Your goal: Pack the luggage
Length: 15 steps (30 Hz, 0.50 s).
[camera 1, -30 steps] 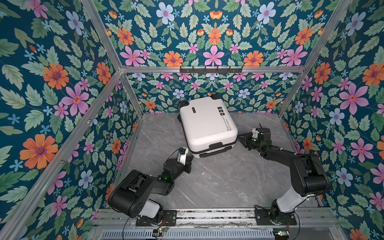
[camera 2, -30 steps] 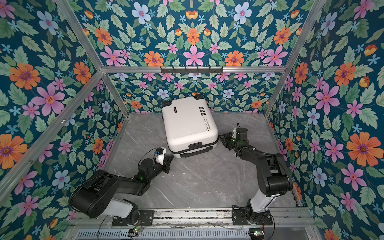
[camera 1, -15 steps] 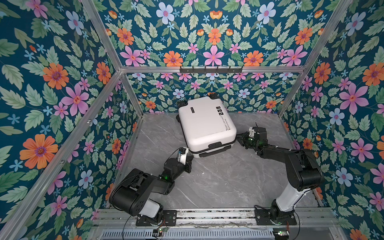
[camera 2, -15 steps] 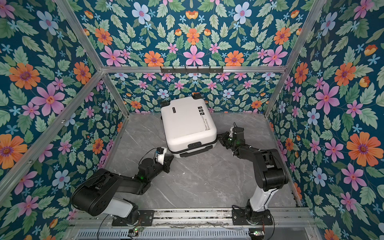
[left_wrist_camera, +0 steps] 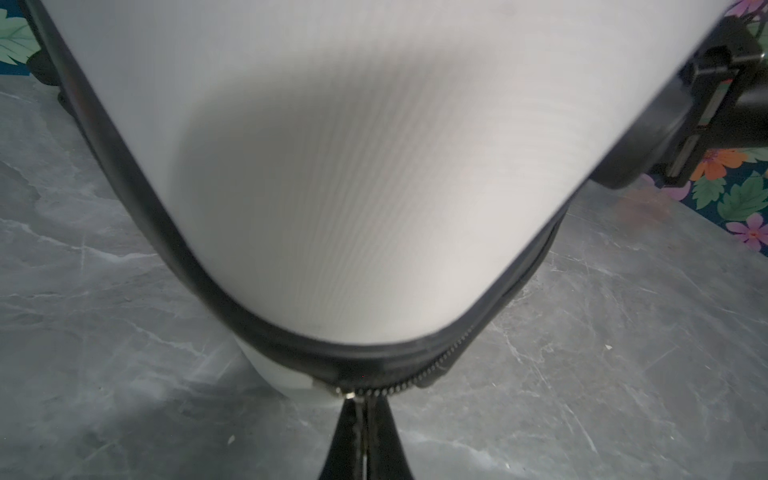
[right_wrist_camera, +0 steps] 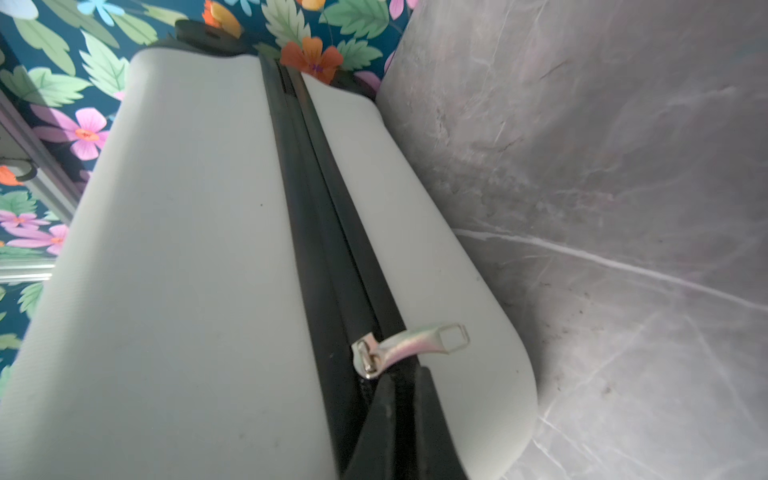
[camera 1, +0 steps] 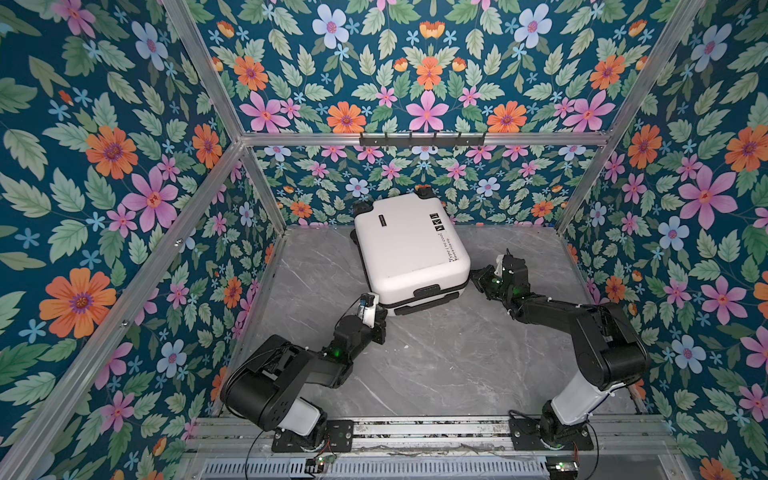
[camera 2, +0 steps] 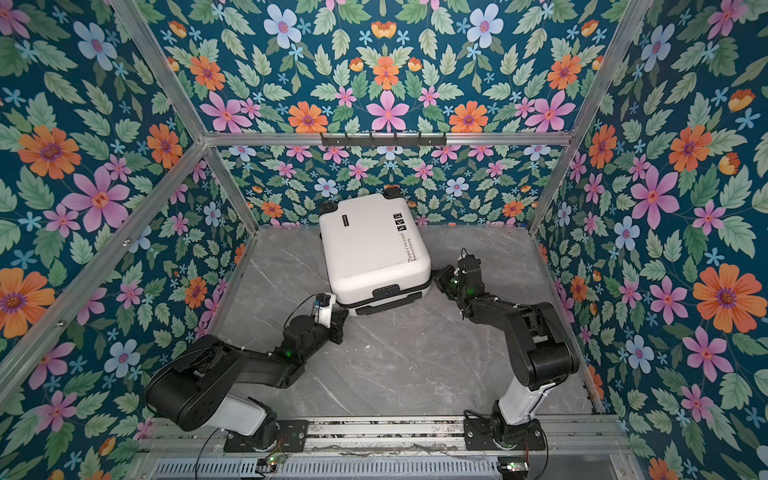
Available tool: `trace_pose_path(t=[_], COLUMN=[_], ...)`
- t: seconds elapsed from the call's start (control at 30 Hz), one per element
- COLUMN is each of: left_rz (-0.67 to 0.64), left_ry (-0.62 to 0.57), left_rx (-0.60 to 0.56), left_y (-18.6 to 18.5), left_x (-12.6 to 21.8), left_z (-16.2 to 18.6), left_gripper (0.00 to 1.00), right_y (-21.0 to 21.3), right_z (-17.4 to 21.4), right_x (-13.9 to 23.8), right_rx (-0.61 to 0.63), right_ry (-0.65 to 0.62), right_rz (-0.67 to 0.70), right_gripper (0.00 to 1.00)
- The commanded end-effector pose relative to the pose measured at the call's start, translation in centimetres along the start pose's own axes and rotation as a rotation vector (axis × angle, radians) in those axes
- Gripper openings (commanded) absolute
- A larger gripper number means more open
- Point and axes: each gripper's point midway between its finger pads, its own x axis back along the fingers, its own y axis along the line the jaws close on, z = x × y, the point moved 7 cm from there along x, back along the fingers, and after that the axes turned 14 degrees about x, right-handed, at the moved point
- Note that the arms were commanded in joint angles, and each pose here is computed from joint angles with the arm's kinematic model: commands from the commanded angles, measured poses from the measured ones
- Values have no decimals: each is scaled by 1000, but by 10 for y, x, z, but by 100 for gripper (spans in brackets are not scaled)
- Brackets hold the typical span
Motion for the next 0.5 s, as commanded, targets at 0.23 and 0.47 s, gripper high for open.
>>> trace_pose_path(t=[0.23,0.47], left_rz=[97,30], left_ry=[-122,-175], left_rx=[-40,-47], left_y=[-44,-37], left_x=[16,28], left_z=[-4,-10], left_gripper=[0,0], right_y=[13,14], right_z=[35,31], right_x=[0,9], right_rx=[-62,-38], right_ry=[131,98], right_rz=[-55,-64], right_gripper=[0,0])
